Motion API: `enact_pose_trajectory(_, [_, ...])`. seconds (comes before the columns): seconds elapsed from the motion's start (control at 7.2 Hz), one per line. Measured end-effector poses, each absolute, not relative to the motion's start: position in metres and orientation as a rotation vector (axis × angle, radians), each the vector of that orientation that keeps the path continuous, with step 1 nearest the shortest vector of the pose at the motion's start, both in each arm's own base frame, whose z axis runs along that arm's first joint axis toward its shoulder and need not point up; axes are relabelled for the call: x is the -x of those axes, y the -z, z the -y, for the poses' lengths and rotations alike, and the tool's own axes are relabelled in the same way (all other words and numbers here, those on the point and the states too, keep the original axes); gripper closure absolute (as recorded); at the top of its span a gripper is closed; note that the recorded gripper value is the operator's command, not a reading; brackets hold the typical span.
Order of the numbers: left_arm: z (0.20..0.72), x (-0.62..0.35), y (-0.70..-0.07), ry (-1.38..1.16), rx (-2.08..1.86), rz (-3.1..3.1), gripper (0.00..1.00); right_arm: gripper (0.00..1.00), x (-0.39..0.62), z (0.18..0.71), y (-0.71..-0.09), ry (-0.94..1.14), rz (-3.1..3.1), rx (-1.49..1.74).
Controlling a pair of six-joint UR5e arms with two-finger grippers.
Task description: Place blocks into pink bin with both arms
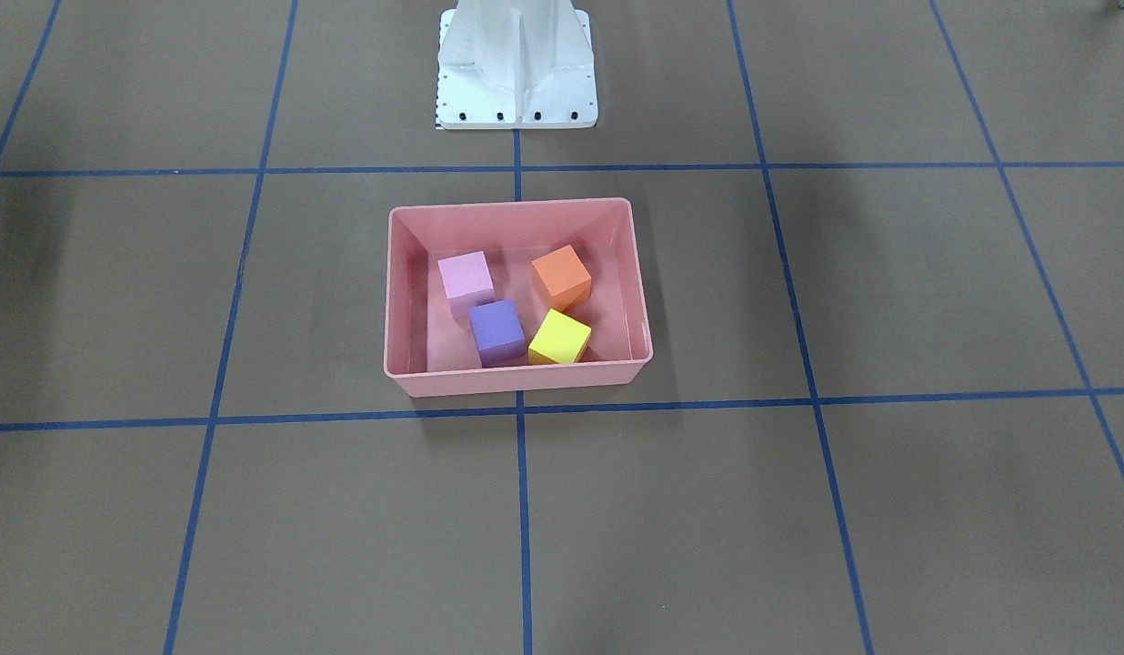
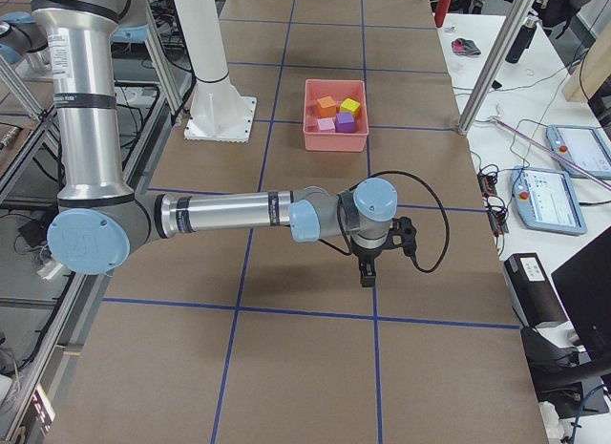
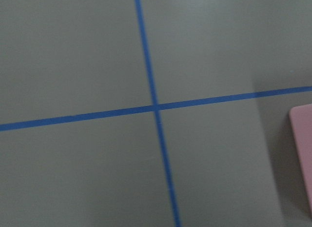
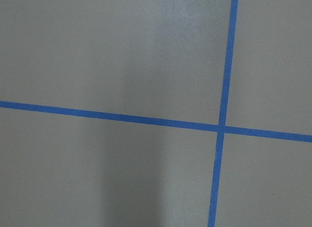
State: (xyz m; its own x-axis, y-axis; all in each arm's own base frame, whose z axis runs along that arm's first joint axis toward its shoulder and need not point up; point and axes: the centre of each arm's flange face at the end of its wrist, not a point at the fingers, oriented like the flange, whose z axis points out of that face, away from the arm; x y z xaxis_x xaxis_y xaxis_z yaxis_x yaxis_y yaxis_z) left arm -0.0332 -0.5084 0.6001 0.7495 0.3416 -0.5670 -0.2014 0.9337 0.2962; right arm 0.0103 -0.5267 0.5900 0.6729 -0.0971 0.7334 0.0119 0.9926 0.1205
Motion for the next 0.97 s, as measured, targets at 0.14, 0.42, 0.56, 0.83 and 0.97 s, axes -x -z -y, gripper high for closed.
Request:
enact_pose_trajectory(0.14, [0.508, 0.035, -0.611, -0.295, -0.199, -0.659, 0.01, 0.00, -0.011, 0.529, -0.586, 0.058, 0.825, -0.115])
enact_pose_trajectory(0.42, [0.510, 0.032, -0.624, -0.231, -0.126, -0.702, 0.01, 0.00, -0.005, 0.537, -0.583, 0.068, 0.765, -0.126])
enact_pose_trajectory(0.56, [0.512, 0.030, -0.624, -0.206, -0.104, -0.719, 0.01, 0.00, -0.002, 0.538, -0.586, 0.073, 0.740, -0.122])
enact_pose_trajectory(0.83, [0.514, 0.029, -0.624, -0.184, -0.078, -0.741, 0.01, 0.00, 0.000, 0.536, -0.591, 0.073, 0.731, -0.110])
enact_pose_trajectory(0.97, [0.514, 0.028, -0.624, -0.179, -0.070, -0.757, 0.01, 0.00, 0.001, 0.535, -0.592, 0.073, 0.737, -0.107])
